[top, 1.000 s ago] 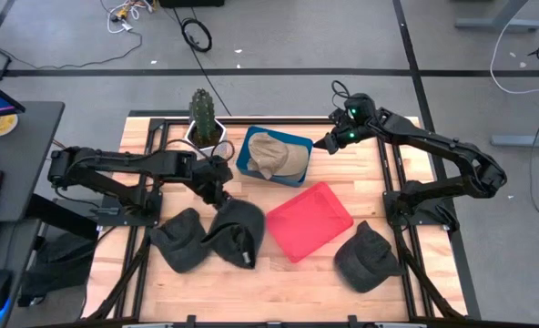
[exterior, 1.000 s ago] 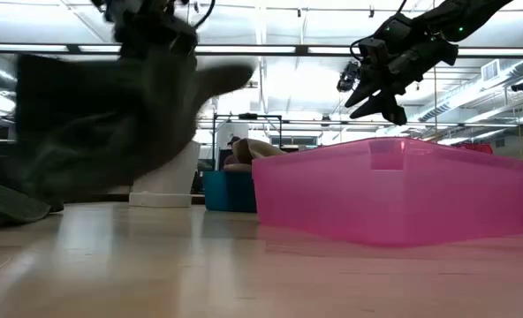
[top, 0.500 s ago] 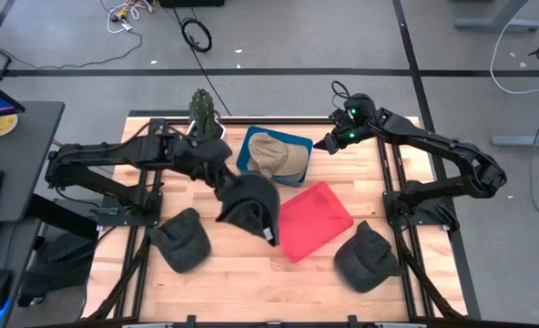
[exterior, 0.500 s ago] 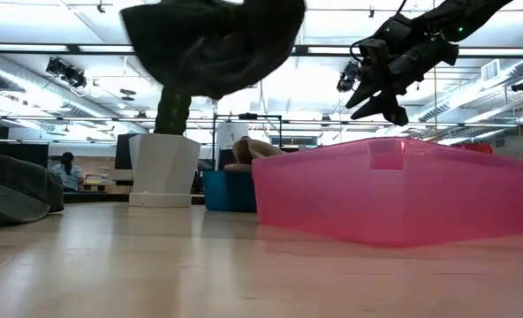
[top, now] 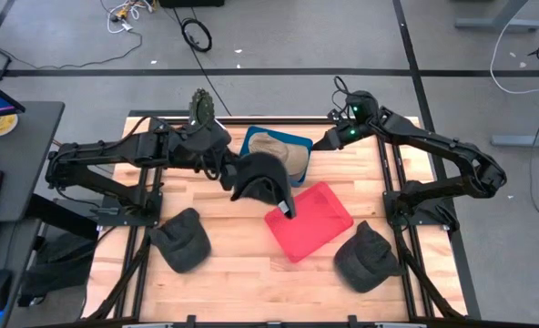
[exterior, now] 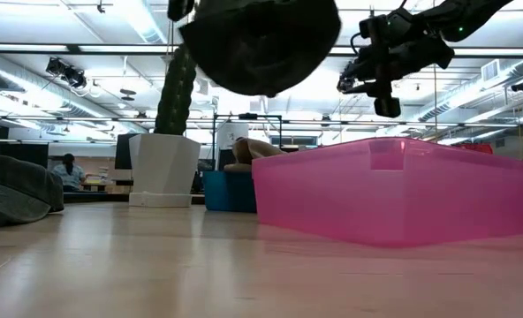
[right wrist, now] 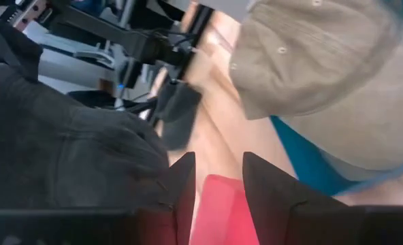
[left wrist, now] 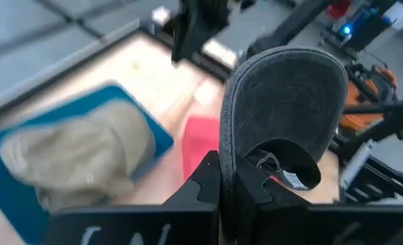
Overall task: Pick & Place hat
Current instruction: Put the middle black cap into the red bin
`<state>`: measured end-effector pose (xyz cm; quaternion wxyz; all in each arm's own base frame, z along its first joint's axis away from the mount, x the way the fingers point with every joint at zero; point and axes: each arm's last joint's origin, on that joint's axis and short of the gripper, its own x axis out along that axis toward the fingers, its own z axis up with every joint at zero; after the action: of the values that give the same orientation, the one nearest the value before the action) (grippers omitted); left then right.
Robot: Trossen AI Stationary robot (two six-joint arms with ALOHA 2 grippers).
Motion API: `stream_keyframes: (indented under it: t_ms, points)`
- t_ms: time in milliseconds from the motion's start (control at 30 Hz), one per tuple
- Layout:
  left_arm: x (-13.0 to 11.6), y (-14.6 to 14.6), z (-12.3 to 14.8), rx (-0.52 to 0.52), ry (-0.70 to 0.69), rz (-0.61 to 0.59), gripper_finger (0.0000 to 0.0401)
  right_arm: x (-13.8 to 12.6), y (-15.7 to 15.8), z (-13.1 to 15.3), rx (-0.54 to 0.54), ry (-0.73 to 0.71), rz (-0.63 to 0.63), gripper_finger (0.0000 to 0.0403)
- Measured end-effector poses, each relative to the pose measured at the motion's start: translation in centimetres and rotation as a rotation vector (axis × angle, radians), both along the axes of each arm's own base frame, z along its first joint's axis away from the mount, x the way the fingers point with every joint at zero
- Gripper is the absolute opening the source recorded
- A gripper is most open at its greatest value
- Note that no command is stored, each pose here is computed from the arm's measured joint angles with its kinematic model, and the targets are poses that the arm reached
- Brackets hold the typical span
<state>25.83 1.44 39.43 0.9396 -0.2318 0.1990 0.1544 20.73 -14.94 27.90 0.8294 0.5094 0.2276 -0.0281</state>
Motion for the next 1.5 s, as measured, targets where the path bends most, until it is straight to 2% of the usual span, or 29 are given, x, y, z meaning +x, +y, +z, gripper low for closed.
stream_keyframes:
  t_ms: [267,433,533,667,833,933,1100,1300,1433,1500]
  points:
    - [0.5,0.3,1.6,0.280,-0.105,0.030,0.0010,0.1,0.0,0.2,0.037,-0.019,0.002,0.0125]
    - [0.8,0.2,3.0,0.551,-0.162,0.020,0.0010,0.0,-0.2,0.2,0.052,-0.015,-0.011,0.0125]
    - [0.8,0.2,3.7,0.745,-0.137,0.075,0.0010,-0.1,-0.3,0.2,0.058,-0.014,-0.018,0.0125]
    - [0.5,0.5,4.4,0.957,-0.029,0.217,0.0010,-0.1,-0.3,0.2,0.076,-0.010,-0.029,0.0125]
    - [0.1,0.9,5.3,1.125,0.109,0.377,0.0010,0.0,-0.4,0.4,0.118,-0.020,-0.055,0.0125]
    - [-0.2,1.0,5.9,1.237,0.190,0.413,0.0010,0.3,-0.5,1.0,0.129,-0.072,-0.071,0.0125]
    - [0.1,1.1,6.5,1.425,0.313,0.405,0.0010,1.2,-0.6,2.8,0.151,-0.216,-0.087,0.0125]
    - [2.6,1.1,5.3,1.690,0.582,0.302,0.0010,1.8,-0.3,5.7,0.213,-0.430,-0.073,0.0128]
    - [5.0,1.2,4.0,1.822,0.725,0.247,0.0010,2.0,0.2,6.9,0.278,-0.520,-0.091,0.0149]
    - [5.8,1.2,3.5,1.846,0.745,0.243,0.0010,2.1,0.5,7.4,0.304,-0.562,-0.115,0.0170]
